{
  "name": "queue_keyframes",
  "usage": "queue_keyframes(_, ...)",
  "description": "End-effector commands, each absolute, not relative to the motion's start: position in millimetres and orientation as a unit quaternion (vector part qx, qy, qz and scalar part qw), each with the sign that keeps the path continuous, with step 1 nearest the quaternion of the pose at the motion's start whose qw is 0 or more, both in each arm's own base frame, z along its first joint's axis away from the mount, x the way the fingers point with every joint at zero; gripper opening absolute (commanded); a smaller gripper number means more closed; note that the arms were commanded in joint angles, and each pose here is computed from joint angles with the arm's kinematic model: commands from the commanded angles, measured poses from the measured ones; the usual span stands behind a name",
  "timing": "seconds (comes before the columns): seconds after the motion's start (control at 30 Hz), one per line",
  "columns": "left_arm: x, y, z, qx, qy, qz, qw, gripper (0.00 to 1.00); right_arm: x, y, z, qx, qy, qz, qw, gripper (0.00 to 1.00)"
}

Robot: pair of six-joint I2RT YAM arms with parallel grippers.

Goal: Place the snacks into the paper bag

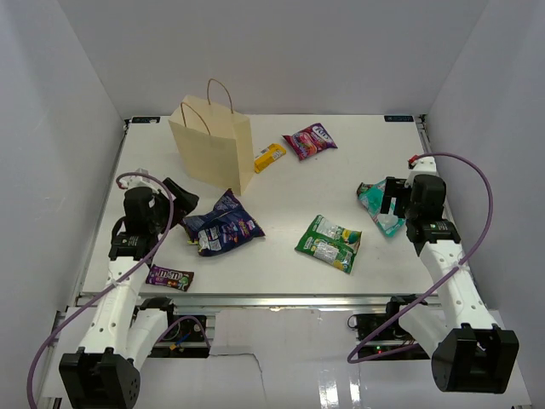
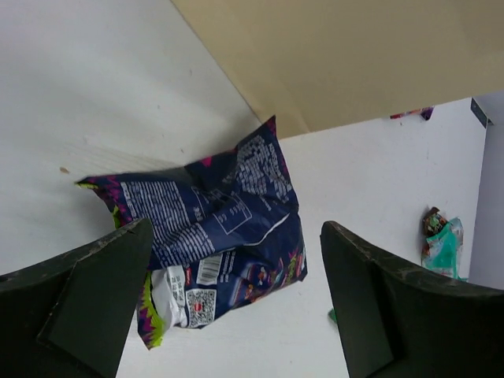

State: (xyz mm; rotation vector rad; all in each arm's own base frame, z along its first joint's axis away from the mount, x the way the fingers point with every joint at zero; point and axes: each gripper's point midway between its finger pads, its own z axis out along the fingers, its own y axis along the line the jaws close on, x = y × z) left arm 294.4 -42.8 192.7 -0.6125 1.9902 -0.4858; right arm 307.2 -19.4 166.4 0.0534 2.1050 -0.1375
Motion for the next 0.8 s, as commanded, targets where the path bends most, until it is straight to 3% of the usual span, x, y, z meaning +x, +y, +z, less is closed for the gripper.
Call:
queue_keyframes(0.0,281,-63,168,-0.284,0.827,-0.25,0.415,0.98,316,-21,186,0.038,0.852,-0.055,0.52,0.9)
queue_keyframes(0.07,276,-68,155,-0.295,0.832,-0.261,0.391,0.98,318,-3,191,-0.077,0.849,-0.04,0.521,0.9)
queue_keyframes(0.1,274,-68,151,-0.298,0.834,-0.261,0.385,0.98,317,-3,191,-0.078,0.851,-0.04,0.518,0.9)
queue_keyframes(0.27,269,-70,132,-0.315,0.841,-0.258,0.356,0.98,284,69,177,-0.386,0.785,0.087,0.477,0.9)
queue_keyframes(0.53,267,-67,116,-0.323,0.847,-0.245,0.345,0.98,261,94,162,-0.436,0.761,0.165,0.452,0.9)
queue_keyframes(0.77,280,-72,120,-0.305,0.847,-0.258,0.351,0.98,268,94,161,-0.427,0.764,0.167,0.455,0.9)
